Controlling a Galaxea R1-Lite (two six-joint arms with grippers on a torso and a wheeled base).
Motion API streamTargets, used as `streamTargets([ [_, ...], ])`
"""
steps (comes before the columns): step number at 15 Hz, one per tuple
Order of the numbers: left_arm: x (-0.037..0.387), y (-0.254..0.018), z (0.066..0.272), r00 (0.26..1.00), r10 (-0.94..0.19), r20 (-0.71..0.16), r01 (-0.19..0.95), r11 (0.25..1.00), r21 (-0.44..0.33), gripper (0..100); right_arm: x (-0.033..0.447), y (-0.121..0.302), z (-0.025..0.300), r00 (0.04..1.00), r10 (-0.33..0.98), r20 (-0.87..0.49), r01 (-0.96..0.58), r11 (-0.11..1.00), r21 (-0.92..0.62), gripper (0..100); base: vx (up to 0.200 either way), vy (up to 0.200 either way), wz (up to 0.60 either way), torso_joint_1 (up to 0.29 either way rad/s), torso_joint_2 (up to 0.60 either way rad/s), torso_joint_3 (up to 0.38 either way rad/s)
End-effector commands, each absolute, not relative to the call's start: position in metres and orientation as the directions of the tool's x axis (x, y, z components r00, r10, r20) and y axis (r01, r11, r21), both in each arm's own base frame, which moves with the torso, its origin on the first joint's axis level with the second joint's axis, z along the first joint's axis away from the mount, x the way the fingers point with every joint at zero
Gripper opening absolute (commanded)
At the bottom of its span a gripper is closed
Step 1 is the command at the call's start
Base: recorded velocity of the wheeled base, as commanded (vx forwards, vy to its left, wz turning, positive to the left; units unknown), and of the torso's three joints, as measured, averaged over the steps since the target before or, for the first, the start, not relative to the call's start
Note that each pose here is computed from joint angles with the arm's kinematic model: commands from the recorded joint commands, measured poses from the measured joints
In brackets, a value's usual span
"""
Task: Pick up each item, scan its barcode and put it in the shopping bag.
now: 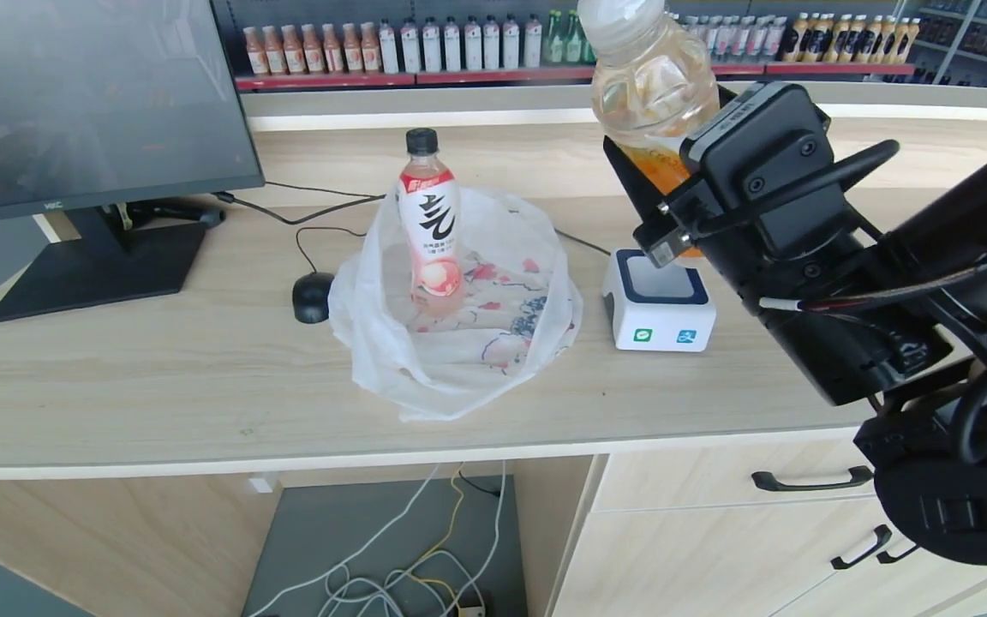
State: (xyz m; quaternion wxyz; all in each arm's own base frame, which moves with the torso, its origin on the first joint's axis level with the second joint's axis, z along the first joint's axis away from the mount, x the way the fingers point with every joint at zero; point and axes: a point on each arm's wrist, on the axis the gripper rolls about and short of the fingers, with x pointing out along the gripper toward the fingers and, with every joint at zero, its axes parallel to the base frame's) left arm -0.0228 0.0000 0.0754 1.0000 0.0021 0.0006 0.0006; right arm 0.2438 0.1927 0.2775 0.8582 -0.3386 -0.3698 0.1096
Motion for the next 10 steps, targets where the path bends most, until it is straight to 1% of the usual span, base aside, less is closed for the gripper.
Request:
streamTargets([
  [1,-0.023,0.000,0.075,1.000,0.002,-0.002,-0.002,1.000,0.005,100,0.257,0.189,0.268,0.709,0.457,0.537,0.070,0.712,-0.699,0,0.000,0.000,0.00,0.000,0.00,0.000],
  [4,-0.023,0.000,0.075,1.000,0.003,0.000,-0.003,1.000,0.005,100,0.272,0.182,0.258,0.688,0.512,0.514,0.077,0.652,-0.754,0,0.000,0.000,0.00,0.000,0.00,0.000],
  [5,-0.023,0.000,0.075,1.000,0.002,0.000,-0.002,1.000,0.005,100,0.279,0.174,0.256,0.675,0.539,0.505,0.091,0.618,-0.781,0,0.000,0.000,0.00,0.000,0.00,0.000],
  [7,-0.023,0.000,0.075,1.000,0.002,-0.002,-0.002,1.000,0.005,100,0.285,0.162,0.252,0.688,0.531,0.494,0.112,0.595,-0.796,0,0.000,0.000,0.00,0.000,0.00,0.000],
  [10,-0.023,0.000,0.075,1.000,0.002,-0.002,-0.002,1.000,0.005,100,0.288,0.161,0.248,0.669,0.566,0.481,0.135,0.544,-0.828,0,0.000,0.000,0.00,0.000,0.00,0.000],
])
